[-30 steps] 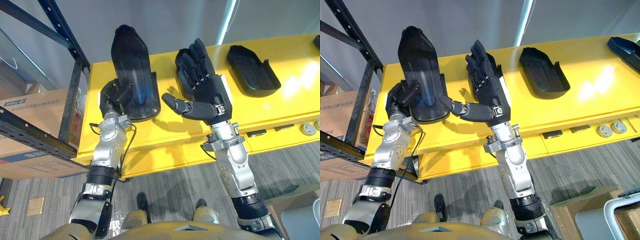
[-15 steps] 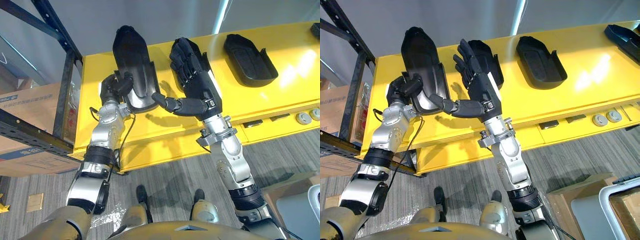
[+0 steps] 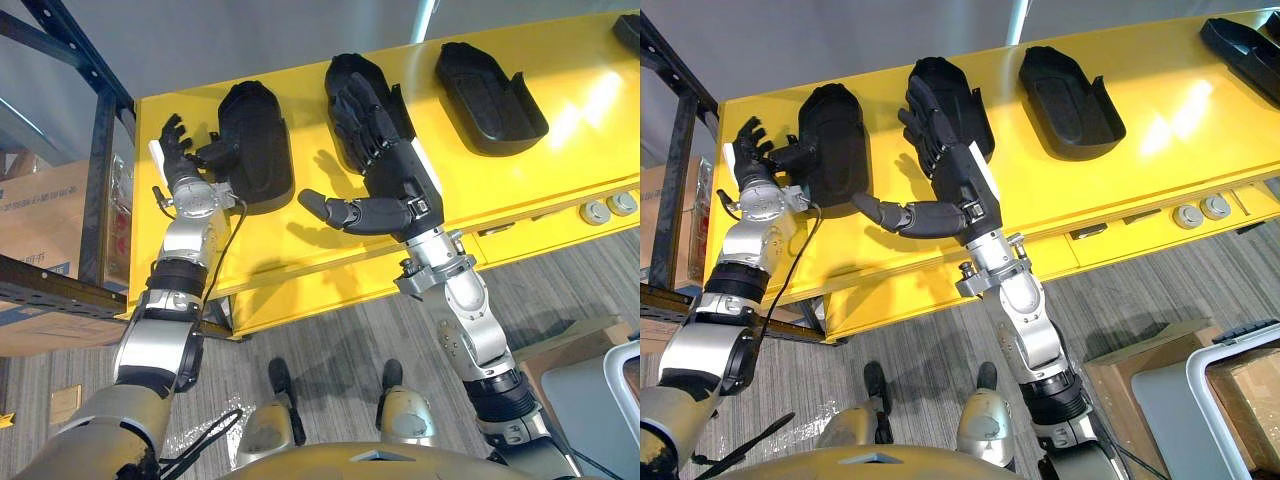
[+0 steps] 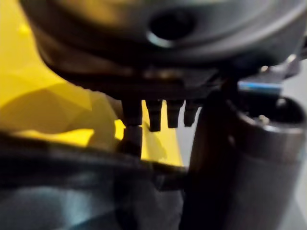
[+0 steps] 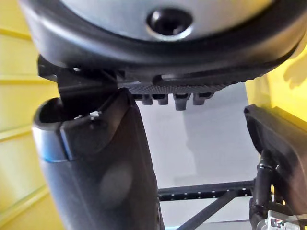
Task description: Walk over and take three plastic housings, then place them on the shelf
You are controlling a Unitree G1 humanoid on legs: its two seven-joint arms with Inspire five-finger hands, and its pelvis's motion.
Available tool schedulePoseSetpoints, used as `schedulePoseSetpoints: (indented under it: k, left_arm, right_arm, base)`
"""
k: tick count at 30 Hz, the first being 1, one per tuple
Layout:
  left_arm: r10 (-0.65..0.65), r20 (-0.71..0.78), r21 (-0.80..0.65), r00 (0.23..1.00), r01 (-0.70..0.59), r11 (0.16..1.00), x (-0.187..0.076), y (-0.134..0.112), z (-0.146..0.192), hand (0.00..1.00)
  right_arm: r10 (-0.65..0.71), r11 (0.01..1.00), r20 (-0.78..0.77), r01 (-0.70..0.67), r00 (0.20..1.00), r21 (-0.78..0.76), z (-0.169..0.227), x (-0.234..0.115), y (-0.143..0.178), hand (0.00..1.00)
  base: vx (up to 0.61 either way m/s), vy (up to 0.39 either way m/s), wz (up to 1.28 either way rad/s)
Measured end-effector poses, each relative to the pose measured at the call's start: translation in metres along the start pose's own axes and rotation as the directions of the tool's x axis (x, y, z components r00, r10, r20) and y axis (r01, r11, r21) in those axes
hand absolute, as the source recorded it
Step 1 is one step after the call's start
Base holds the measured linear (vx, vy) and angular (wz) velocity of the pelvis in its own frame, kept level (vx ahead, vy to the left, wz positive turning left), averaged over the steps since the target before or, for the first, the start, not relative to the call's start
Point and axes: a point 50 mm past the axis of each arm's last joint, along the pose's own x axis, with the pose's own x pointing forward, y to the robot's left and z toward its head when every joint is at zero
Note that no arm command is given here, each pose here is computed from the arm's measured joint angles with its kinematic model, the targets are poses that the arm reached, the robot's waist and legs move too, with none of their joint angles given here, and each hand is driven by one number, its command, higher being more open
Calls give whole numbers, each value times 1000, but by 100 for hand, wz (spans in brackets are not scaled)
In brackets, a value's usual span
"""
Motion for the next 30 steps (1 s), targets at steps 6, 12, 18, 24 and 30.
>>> schedulePoseSetpoints:
  k: [6,12,18,24,30]
  left_arm:
    - [18,-19,24,1000,-18,1000,4,6,0,100]
    - [6,-22,-63,1000,-7,998,6,8,-1,100]
    - [-166,77,-259,983,180,949,-13,-4,13,100]
    - [-369,328,-339,870,473,813,-62,-20,47,100]
    - [-433,503,-316,748,626,713,-99,-14,67,100]
  right_arm:
    - [-1,1000,-4,1,1000,3,-1,-1,0,100]
    - [-7,1000,-21,8,1000,11,-4,-5,1,100]
    - [8,1000,-38,-7,999,25,-8,-10,5,100]
    - [-15,1000,-51,15,999,-3,-11,-10,6,100]
    - [-101,994,-65,98,993,-47,-13,-19,1,100]
  base:
    - [5,-2,-1]
    - [0,0,0]
    - [-1,-4,4]
    - [3,-11,6]
    - [-19,-11,7]
